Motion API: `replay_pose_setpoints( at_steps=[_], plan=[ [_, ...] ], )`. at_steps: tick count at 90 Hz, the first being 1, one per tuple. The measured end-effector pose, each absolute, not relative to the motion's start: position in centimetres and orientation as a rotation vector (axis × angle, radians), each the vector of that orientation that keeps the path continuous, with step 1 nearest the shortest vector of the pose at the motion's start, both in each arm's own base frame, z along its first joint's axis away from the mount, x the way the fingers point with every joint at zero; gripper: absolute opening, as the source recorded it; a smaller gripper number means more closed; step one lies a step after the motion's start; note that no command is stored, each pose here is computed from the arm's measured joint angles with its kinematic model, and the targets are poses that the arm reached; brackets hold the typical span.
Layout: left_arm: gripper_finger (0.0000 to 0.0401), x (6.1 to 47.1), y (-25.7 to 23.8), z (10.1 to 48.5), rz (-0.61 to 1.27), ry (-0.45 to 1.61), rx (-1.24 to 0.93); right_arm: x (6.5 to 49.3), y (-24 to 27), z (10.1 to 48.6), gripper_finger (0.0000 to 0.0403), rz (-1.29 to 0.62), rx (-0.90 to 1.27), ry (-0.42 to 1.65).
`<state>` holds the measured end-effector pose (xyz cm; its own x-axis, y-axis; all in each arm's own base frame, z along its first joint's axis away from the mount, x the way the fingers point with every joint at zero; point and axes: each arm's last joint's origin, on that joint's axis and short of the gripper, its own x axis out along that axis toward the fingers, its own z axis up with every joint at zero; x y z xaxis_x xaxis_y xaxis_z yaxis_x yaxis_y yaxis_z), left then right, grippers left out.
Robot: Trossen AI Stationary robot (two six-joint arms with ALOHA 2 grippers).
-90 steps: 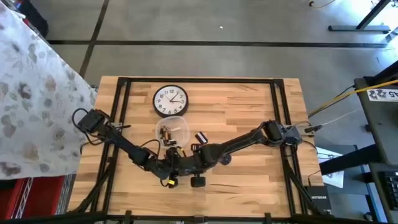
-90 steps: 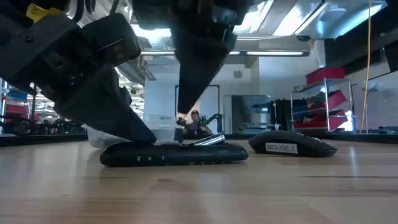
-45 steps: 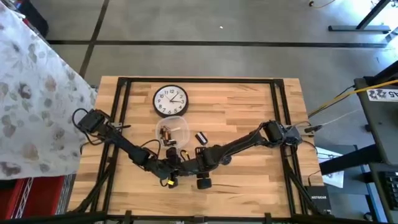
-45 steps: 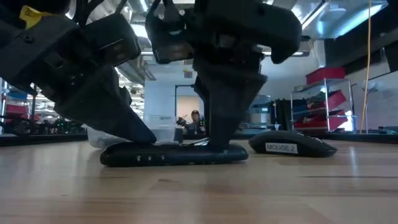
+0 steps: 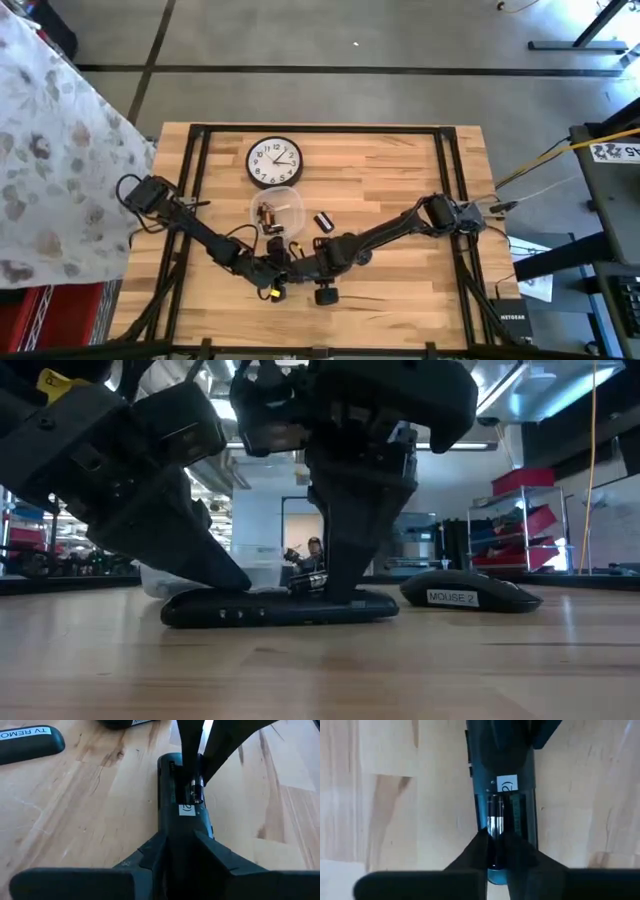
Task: Insert battery
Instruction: Insert the silver battery into the remote control
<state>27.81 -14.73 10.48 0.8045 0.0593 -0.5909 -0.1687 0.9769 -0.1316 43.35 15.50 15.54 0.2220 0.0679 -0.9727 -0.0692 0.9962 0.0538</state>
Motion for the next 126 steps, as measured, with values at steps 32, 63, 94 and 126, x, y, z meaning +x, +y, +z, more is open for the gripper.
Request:
replay_pose_setpoints(
  at_steps=[32, 63, 94, 126],
  plan=[
    [0.0075, 27.8, -14.7, 10.5, 0.112, 0.627, -0.148, 41.8, 18.0, 17.0, 0.0012, -0.033, -0.068, 1.294],
    [0.0075, 27.6, -14.6, 11.2, 0.064, 0.634, -0.039, 41.0, 19.0, 17.0, 0.0018, -0.036, -0.073, 1.3],
    [0.0075, 27.5, -14.6, 11.1, 0.031, 0.658, 0.122, 41.3, 19.3, 18.8, 0.0015, 0.077, -0.09, 1.205],
    [0.0075, 27.0, -14.2, 11.7, 0.066, 0.668, 0.175, 39.2, 19.8, 19.8, 0.0015, -0.029, -0.137, 1.285]
  ],
)
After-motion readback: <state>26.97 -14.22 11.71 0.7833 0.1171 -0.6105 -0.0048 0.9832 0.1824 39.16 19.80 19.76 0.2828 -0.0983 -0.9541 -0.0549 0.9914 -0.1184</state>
